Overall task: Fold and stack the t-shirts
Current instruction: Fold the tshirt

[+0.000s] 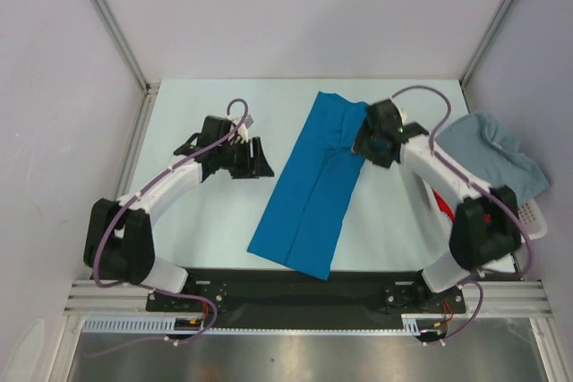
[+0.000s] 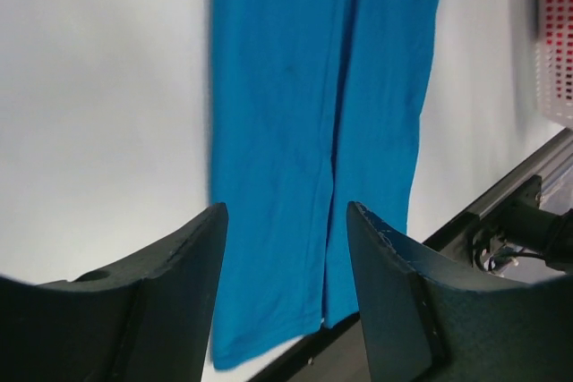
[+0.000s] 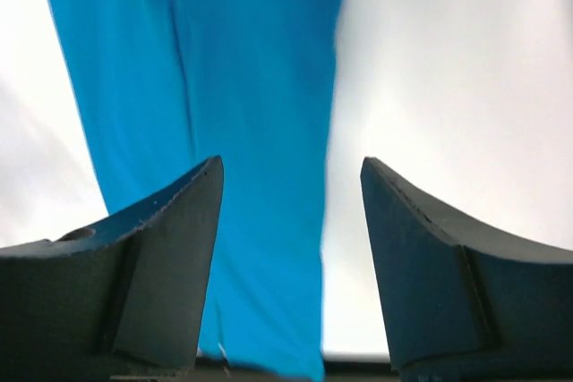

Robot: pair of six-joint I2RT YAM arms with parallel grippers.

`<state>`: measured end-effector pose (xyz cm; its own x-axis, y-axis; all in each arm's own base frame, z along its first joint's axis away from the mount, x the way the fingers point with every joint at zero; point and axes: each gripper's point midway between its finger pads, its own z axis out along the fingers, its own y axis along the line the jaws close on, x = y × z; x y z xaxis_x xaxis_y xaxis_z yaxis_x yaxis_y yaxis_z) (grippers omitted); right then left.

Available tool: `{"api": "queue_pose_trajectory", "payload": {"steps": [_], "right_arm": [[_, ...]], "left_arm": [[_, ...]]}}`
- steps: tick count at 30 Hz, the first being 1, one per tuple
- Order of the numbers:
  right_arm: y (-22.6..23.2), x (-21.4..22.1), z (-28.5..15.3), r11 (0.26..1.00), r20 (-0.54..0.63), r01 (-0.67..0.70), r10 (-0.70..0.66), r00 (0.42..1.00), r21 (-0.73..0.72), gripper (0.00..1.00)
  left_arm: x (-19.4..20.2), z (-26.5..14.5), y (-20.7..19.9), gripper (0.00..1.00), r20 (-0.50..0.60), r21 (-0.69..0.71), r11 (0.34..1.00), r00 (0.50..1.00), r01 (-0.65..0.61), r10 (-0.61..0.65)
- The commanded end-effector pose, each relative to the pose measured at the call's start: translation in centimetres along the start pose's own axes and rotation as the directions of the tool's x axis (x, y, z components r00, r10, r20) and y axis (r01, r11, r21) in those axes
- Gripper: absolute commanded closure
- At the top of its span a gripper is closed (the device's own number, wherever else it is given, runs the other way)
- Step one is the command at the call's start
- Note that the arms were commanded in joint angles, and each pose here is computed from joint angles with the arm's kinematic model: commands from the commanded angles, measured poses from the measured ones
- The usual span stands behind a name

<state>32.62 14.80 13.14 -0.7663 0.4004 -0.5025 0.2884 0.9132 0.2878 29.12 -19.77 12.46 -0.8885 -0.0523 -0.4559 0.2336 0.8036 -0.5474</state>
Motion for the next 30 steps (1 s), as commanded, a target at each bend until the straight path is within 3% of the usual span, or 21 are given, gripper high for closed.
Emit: {"api": "queue_pose_trajectory", "payload": {"steps": [1,6,9,11,19,30], "right_arm": [[1.1,-6.6,3.4,0.997,0.089,0.067,-0.07,0.994,0.035,0.32],[2.2,-15.1,7.6,0.995,0.206,0.013,-0.033,0.978,0.099,0.42],[0.9,-15.9,11.4,0.989,0.175,-0.038,0.012,0.984,0.144,0.54],[0.2,-17.0,13.1,0.984,0.189,-0.075,0.044,0.981,0.162,0.56],[-2.0,-18.9,17.5,0.979,0.195,-0.049,0.01,0.981,0.198,0.45],[-3.5,-20.2,21.4,0.981,0.218,-0.046,0.003,0.976,0.19,0.53]], "left_arm": [[-5.4,0.9,-3.3,0.39,0.141,0.125,0.988,0.987,-0.09,0.072],[-8.0,1.4,-4.4,0.43,0.195,0.147,0.983,0.978,-0.106,0.076],[-7.4,1.0,-4.4,0.44,0.193,0.147,0.984,0.978,-0.106,0.076],[-6.7,0.8,-4.1,0.44,0.192,0.137,0.985,0.978,-0.106,0.078],[-3.2,1.2,-1.6,0.44,0.131,0.073,0.991,0.986,-0.11,0.1],[-2.7,1.7,-1.6,0.45,0.105,0.094,0.99,0.99,-0.101,0.091]]}}
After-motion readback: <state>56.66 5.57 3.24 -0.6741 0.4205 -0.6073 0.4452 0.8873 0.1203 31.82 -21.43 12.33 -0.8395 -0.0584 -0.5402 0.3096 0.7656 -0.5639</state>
